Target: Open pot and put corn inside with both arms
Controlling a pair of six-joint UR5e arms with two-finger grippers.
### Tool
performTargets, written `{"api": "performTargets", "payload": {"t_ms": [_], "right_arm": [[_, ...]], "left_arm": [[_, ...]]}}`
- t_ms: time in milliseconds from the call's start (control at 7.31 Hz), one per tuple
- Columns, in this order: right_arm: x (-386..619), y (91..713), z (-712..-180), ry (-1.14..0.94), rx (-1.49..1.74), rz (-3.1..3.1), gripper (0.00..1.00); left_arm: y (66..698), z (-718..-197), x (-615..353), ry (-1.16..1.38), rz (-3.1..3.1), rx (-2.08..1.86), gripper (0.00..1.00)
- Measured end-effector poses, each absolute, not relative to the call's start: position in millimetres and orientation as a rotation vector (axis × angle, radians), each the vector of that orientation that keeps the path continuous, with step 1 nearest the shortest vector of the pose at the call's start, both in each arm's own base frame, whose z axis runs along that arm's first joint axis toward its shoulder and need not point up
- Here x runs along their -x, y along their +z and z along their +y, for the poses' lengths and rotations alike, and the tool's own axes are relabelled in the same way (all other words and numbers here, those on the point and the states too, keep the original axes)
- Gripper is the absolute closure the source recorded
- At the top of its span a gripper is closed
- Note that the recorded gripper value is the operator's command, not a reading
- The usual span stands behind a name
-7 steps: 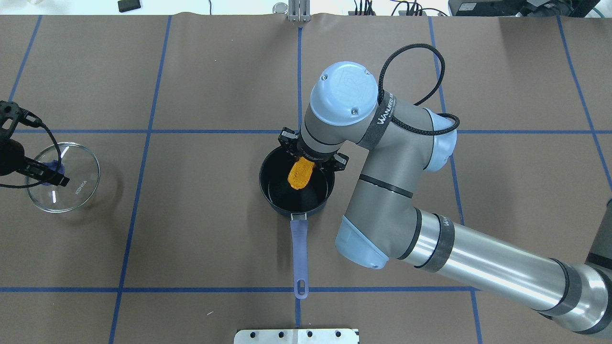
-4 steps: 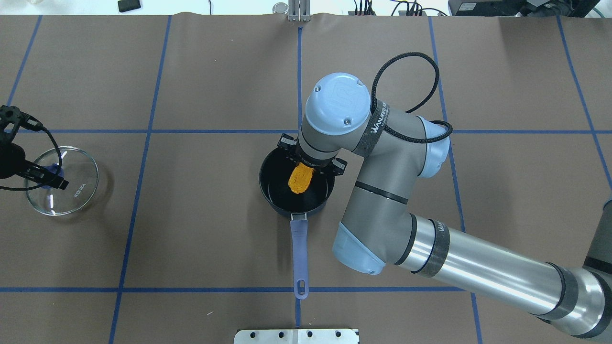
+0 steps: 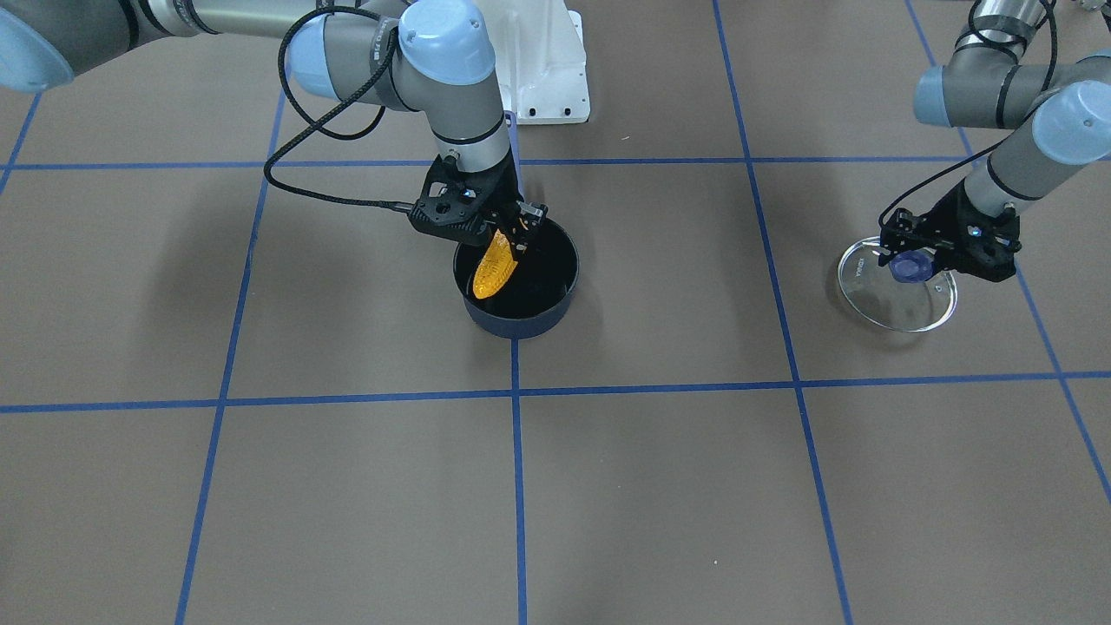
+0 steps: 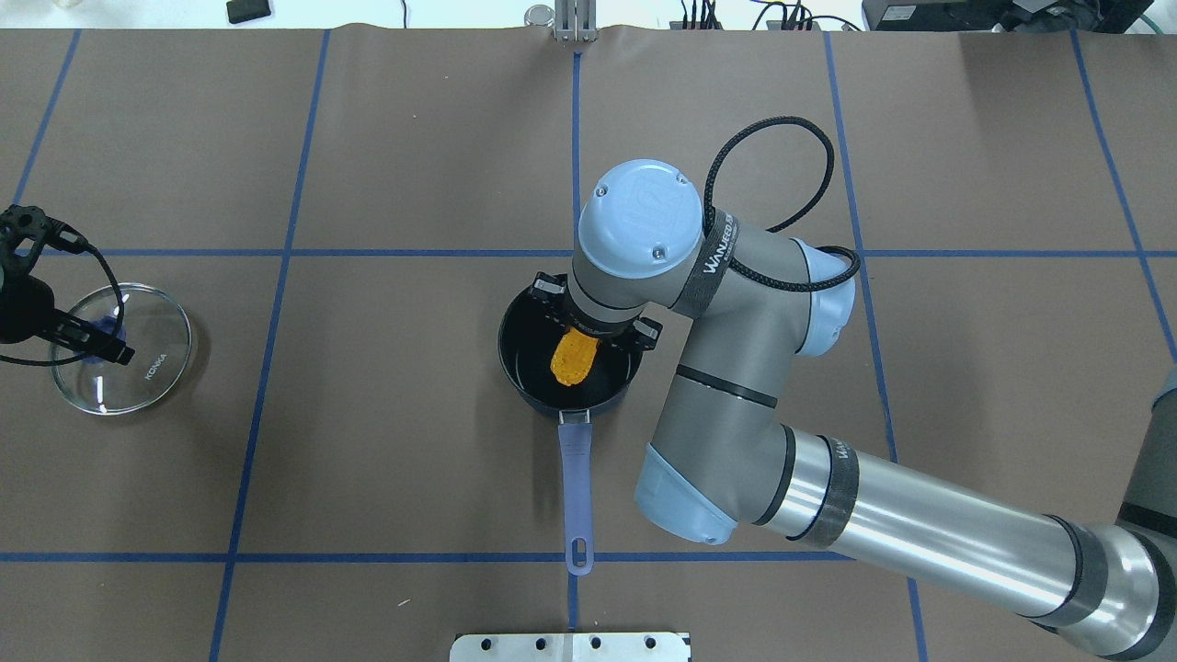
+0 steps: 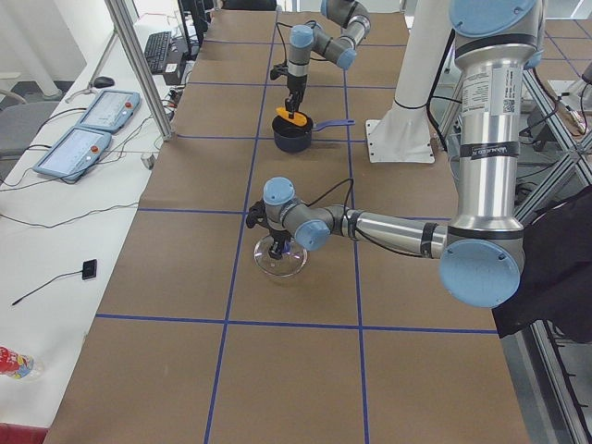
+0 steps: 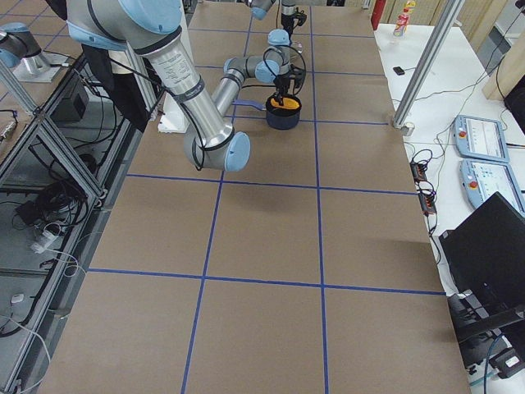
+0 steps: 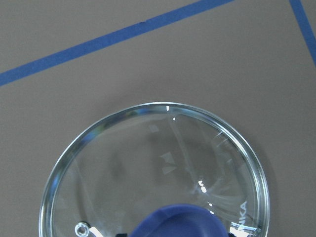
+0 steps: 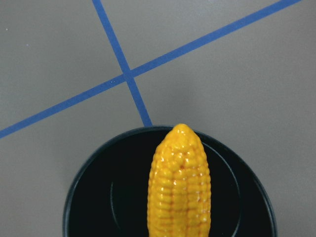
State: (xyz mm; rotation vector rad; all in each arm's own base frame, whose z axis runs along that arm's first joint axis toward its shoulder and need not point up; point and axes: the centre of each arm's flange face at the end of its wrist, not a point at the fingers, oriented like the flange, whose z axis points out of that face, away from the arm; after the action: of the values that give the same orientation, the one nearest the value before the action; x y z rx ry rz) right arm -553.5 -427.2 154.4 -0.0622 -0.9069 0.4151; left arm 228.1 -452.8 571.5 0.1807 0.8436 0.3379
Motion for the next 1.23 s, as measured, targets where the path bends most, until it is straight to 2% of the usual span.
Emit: {"api": "performTargets", "payload": {"t_ms": [274, 411, 547, 684, 821, 1232], "right_arm": [[558.8, 154.5, -420.5, 0.407, 0.052, -0.926, 0.78], [559.9, 155.1, -418.9, 0.405, 0.051, -0.930, 0.78], [561.5, 157.1, -418.1, 0.404, 0.051, -0.927, 0.75], [563.1, 159.0, -418.8, 0.404, 0.049, -0.923, 0.26], [564.3, 159.8, -420.0, 0.406, 0.040, -0.919, 0.00], [550.7, 148.2, -435.4, 0.407, -0.010, -0.930, 0.00]], "left_arm": [[571.4, -454.1, -228.6, 0.339, 0.840, -0.184, 0.17], [570.0, -454.4, -228.9, 0.342, 0.842, -0.187, 0.03], [566.4, -454.3, -228.6, 0.344, 0.851, -0.189, 0.03], [558.7, -453.1, -228.1, 0.351, 0.873, -0.188, 0.03], [549.8, -450.4, -226.6, 0.359, 0.900, -0.184, 0.03], [541.5, -449.4, -213.5, 0.352, 0.929, -0.184, 0.03]]}}
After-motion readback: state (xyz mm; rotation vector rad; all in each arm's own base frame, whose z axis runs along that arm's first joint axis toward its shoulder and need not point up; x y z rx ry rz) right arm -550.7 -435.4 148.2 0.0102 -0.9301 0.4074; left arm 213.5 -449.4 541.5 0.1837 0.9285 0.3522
